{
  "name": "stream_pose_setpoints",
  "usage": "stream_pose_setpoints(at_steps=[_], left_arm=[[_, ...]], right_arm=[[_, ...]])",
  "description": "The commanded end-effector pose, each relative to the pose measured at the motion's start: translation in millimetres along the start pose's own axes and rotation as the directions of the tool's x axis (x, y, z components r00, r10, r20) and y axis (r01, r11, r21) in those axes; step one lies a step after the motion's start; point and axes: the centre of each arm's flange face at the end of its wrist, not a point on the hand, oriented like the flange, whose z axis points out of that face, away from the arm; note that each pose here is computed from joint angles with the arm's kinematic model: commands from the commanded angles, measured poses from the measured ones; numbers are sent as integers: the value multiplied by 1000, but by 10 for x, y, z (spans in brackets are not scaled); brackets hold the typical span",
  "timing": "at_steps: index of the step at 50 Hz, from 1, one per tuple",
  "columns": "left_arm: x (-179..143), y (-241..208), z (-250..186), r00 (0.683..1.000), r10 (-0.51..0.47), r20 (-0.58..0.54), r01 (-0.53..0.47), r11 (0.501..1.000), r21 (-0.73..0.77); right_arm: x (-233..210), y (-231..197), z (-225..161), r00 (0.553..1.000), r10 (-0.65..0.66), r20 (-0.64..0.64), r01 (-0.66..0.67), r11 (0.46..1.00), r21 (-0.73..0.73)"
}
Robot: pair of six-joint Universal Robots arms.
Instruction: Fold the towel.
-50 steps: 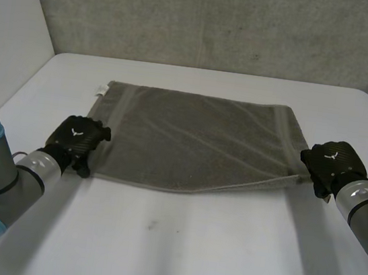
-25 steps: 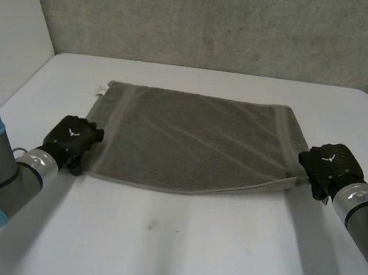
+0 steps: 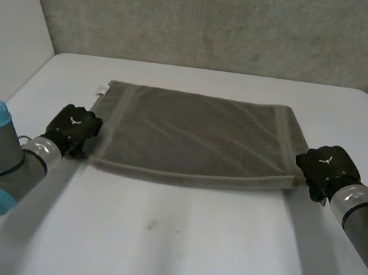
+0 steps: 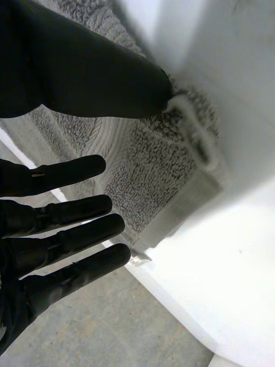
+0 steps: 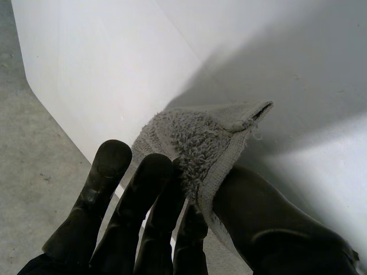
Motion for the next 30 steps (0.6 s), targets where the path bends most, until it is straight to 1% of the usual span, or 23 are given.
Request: stream_pose_setpoints(at_steps=[1,17,30], left_arm=[[-9,-23,19,1000,0,-1,0,1000,10],[97,80,-69,998,-30,-51,27,998,-62],[72,-45,-279,995,-60,-79,49,991,-128]], right_arm=[[-1,2,5,1000,-1,0,1,1000,0],[-22,40,35,1000,-5,7,5,1000,-12],[-22,40,31,1000,-6,7,7,1000,-12]])
